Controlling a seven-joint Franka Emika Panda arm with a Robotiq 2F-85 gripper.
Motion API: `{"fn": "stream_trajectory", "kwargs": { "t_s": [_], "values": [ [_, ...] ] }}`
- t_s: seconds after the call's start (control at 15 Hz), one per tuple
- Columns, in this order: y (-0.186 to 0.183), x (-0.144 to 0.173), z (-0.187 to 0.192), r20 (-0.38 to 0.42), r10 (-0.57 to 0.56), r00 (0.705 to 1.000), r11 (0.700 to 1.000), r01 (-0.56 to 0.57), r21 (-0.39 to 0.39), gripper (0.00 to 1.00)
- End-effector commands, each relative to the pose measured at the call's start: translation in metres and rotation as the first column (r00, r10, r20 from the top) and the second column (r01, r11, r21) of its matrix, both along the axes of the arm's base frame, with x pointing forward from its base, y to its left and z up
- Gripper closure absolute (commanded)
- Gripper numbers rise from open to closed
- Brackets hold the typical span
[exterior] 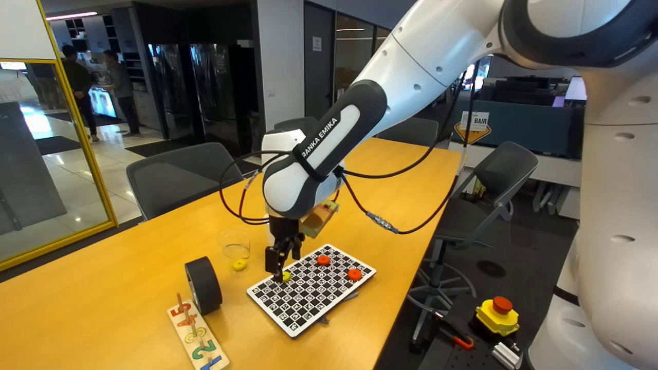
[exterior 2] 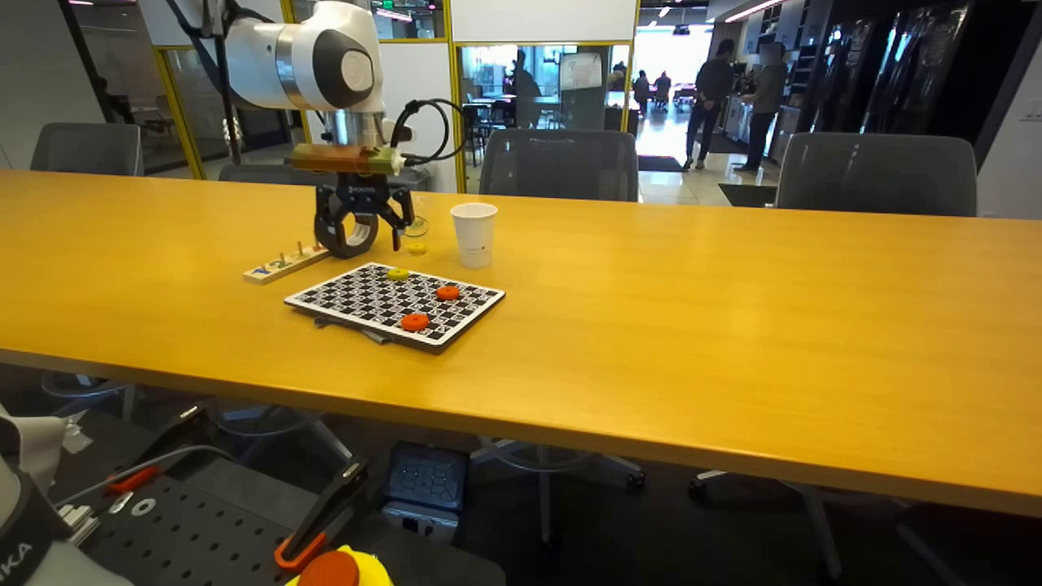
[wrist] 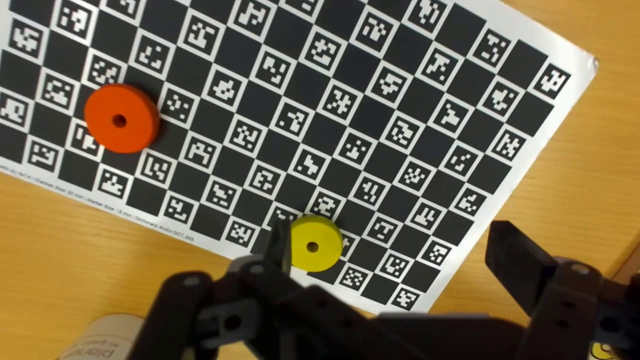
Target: Divide the rings equally and put some in the clear cup and the rest in the white cup
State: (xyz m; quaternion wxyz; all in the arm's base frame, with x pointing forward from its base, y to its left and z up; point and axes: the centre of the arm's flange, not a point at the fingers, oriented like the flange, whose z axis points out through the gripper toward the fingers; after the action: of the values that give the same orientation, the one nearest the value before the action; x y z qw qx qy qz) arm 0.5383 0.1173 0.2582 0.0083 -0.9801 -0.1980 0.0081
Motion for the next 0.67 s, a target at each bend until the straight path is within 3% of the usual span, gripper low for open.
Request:
{"fn": "stream_trajectory", "kwargs": {
  "t_s": [0.0,0.6],
  "values": [
    [0.004,0.014,-0.016,0.038,-0.076,0.996,0.997,0.075,0.010,0.00],
    [-0.006,0.033,-0.045,0.055,-0.164,0.985,0.987,0.164,0.006,0.00]
  ]
}}
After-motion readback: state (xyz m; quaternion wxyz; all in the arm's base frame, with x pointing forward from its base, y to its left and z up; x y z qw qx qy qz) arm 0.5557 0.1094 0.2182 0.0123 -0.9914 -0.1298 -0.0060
